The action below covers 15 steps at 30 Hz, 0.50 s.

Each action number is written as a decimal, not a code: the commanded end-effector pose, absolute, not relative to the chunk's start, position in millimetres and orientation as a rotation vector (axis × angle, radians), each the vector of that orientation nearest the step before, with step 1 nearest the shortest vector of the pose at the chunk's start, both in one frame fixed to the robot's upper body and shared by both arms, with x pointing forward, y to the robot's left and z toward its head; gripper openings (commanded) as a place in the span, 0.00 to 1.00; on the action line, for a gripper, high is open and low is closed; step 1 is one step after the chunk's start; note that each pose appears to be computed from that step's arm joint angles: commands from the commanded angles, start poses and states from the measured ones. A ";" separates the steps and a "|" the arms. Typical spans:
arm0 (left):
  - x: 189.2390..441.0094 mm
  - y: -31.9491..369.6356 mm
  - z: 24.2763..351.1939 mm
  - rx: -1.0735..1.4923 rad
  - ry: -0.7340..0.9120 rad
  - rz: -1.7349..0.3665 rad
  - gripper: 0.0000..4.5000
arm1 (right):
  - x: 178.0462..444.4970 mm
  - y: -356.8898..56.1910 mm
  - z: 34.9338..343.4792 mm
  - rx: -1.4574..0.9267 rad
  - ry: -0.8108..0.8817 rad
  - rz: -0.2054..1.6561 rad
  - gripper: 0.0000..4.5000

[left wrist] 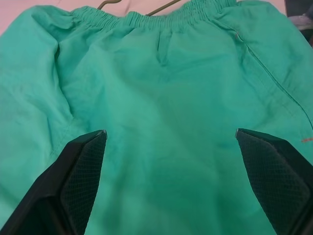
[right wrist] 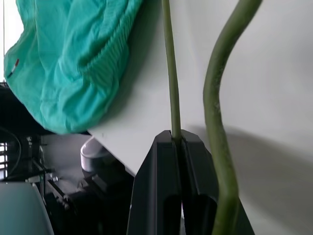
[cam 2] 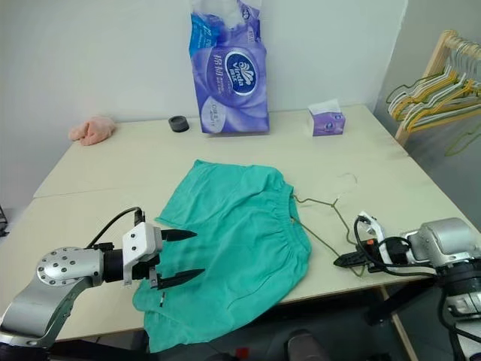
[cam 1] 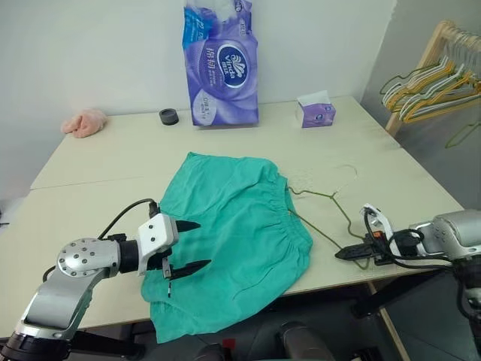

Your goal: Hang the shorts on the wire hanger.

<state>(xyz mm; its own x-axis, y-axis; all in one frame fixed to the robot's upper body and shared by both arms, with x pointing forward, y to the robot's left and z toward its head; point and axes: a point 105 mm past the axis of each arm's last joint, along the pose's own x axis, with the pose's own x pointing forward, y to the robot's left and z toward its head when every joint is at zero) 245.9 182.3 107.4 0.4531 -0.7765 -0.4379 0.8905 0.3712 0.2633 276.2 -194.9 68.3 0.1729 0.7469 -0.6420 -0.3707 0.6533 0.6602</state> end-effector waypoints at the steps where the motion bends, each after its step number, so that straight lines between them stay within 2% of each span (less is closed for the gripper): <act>1: 247.4 176.2 115.5 0.530 0.219 -1.087 0.99 | 288.2 -190.6 70.5 0.403 1.125 0.796 0.00; 8: 246.6 173.6 115.8 0.526 0.210 -1.077 0.99 | 302.1 -172.8 62.7 0.455 1.112 0.781 0.00; 12: 247.9 173.0 117.0 0.521 0.202 -1.063 0.99 | 318.7 -158.9 73.9 0.493 1.031 0.778 0.00; 15: 251.4 174.0 119.3 0.520 0.186 -1.037 0.99 | 317.3 -150.4 89.6 0.503 0.998 0.829 0.00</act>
<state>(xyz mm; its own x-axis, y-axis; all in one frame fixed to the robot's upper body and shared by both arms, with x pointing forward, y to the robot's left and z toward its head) 248.5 175.2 109.6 0.4819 -0.7738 -0.4111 0.8746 0.3960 0.2798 310.9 -155.0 65.5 0.2559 0.7702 -0.5842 -0.3157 0.6378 0.7025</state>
